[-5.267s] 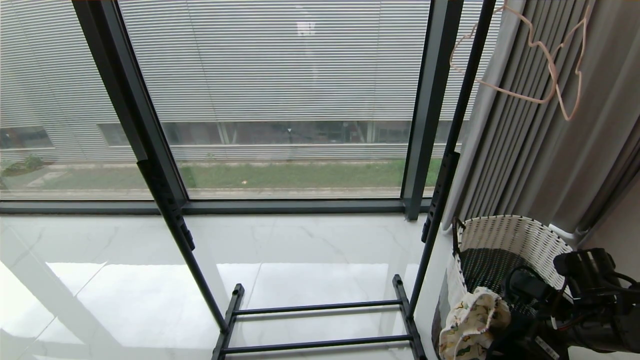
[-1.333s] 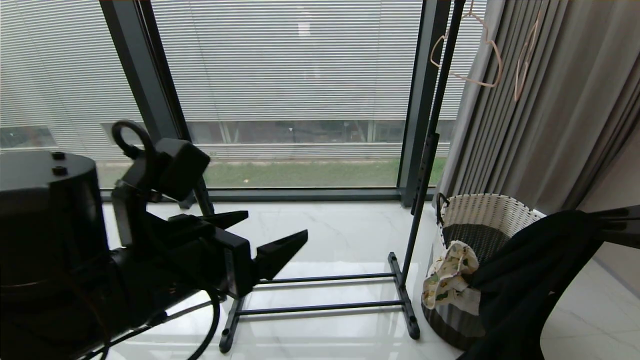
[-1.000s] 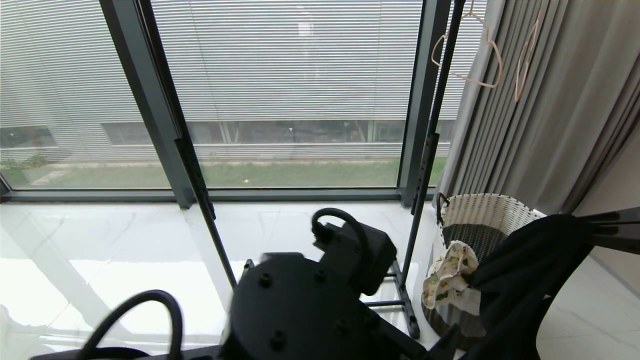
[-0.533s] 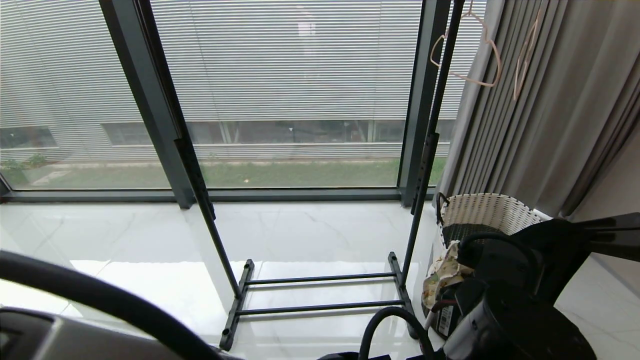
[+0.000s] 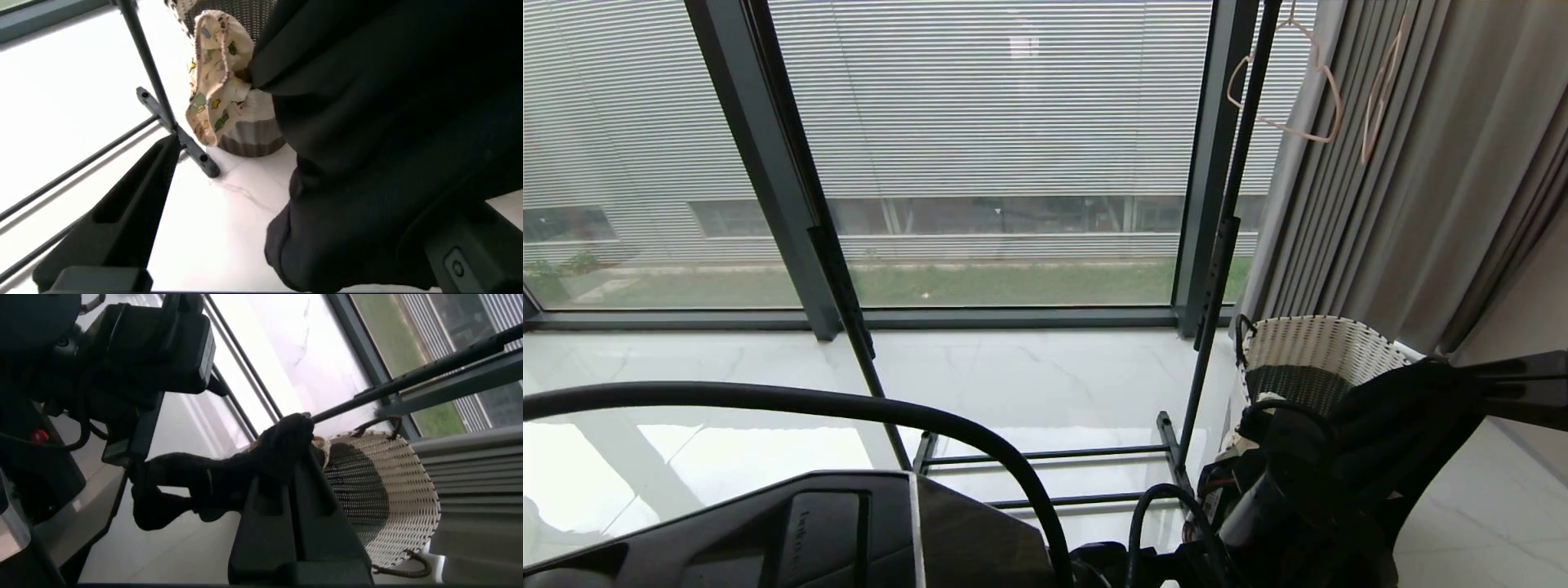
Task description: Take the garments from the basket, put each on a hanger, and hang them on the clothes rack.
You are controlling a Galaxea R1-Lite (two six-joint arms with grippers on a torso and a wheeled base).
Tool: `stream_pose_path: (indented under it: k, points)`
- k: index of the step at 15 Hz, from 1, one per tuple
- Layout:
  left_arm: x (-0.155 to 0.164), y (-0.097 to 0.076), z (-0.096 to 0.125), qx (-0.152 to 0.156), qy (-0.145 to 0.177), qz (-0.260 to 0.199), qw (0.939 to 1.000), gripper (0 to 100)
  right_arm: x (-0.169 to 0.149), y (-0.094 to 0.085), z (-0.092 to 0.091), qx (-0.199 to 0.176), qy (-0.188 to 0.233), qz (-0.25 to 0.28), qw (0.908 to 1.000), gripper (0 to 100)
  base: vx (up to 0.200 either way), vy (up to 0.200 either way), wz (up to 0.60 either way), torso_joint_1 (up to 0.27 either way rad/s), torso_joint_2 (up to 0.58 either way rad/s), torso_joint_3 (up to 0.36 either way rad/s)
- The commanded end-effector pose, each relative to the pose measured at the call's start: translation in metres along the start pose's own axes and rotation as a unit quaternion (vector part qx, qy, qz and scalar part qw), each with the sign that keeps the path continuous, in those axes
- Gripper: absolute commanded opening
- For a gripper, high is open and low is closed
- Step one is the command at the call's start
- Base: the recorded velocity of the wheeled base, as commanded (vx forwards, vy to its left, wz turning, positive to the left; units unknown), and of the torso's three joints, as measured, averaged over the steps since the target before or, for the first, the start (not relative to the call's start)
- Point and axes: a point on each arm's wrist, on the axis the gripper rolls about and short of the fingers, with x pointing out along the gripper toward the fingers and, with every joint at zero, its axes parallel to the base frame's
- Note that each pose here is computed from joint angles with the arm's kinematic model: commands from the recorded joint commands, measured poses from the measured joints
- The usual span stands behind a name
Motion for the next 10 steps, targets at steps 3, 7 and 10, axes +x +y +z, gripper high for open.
stream_pose_path:
  k: [3, 7, 10]
  points:
    - [0.0091, 0.0121, -0.0072, 0.01, 0.011, 0.017, 0.9998, 100, 0.0002, 0.0001, 0.0001, 0.0, 0.0, 0.001, 1.0, 0, 0.0, 0.0, 0.0, 0.0, 0.0, 0.0]
    - [0.0093, 0.0141, -0.0067, 0.009, 0.011, 0.019, 0.9997, 0, 0.0012, -0.0001, 0.0001, 0.0, 0.001, 0.001, 1.0, 0, 0.0, 0.0, 0.0, 0.0, 0.0, 0.0]
    - [0.0071, 0.0169, -0.0113, 0.011, 0.014, 0.049, 0.9987, 0, 0.0071, -0.0006, -0.003, 0.007, 0.014, 0.004, 0.9999, 0, 0.0, 0.0, 0.0, 0.0, 0.0, 0.0]
